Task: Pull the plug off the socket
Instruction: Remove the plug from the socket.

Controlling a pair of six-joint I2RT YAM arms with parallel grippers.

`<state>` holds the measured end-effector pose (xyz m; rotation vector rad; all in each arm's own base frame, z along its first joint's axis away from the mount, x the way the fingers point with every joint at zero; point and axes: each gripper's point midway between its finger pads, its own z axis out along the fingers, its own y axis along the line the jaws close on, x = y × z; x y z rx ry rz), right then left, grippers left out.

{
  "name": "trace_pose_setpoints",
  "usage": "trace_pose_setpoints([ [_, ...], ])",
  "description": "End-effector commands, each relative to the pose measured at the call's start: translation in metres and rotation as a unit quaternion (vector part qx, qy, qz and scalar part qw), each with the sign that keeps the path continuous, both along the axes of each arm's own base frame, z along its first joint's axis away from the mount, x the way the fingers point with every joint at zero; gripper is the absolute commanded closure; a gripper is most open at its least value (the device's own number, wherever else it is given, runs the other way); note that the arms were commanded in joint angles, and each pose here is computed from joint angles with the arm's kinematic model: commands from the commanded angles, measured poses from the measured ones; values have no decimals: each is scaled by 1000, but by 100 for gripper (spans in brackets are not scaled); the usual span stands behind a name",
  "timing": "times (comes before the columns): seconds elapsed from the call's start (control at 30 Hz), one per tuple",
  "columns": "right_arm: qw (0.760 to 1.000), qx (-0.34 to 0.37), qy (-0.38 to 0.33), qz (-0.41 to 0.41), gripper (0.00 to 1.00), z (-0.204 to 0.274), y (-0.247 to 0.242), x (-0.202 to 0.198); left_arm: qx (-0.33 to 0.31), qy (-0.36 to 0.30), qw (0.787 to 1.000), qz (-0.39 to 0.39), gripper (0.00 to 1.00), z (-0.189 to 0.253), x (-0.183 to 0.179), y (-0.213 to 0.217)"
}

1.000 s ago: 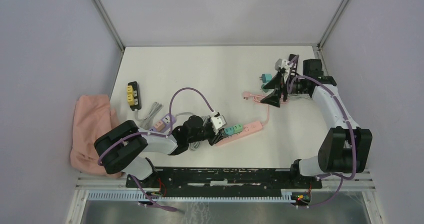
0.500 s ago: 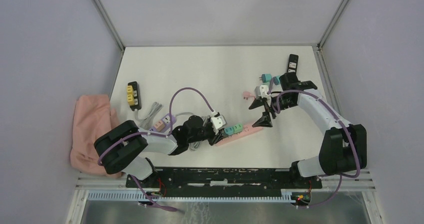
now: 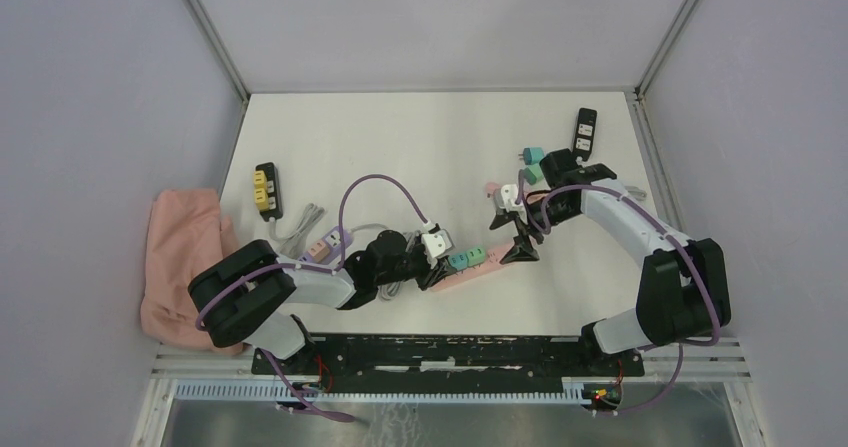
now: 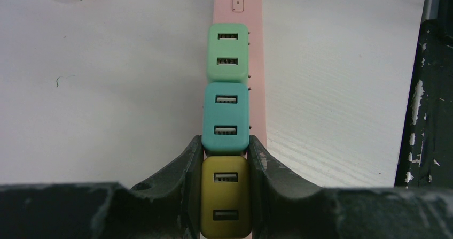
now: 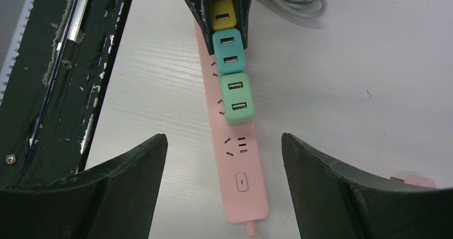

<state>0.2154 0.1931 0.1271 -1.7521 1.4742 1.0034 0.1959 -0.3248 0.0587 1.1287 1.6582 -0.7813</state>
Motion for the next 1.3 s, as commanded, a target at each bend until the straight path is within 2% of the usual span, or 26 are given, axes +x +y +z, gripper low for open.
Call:
trace_pose_setpoints([
  [0.0,1000,-8,-10,17,16,-6,6,-3,70,17,997,3,97,-37,-3,17],
  [0.77,997,-37,-22,65,20,-21,23,-16,69,17,997,4,97,-37,-3,17],
  [0.97,996,-40,-22,72,21,-22,27,-18,42,8,999,3,97,-23,-3,13],
  [1.27,997,-36,-18,69,20,-21,29,-17,37,7,999,3,97,-21,-2,11],
])
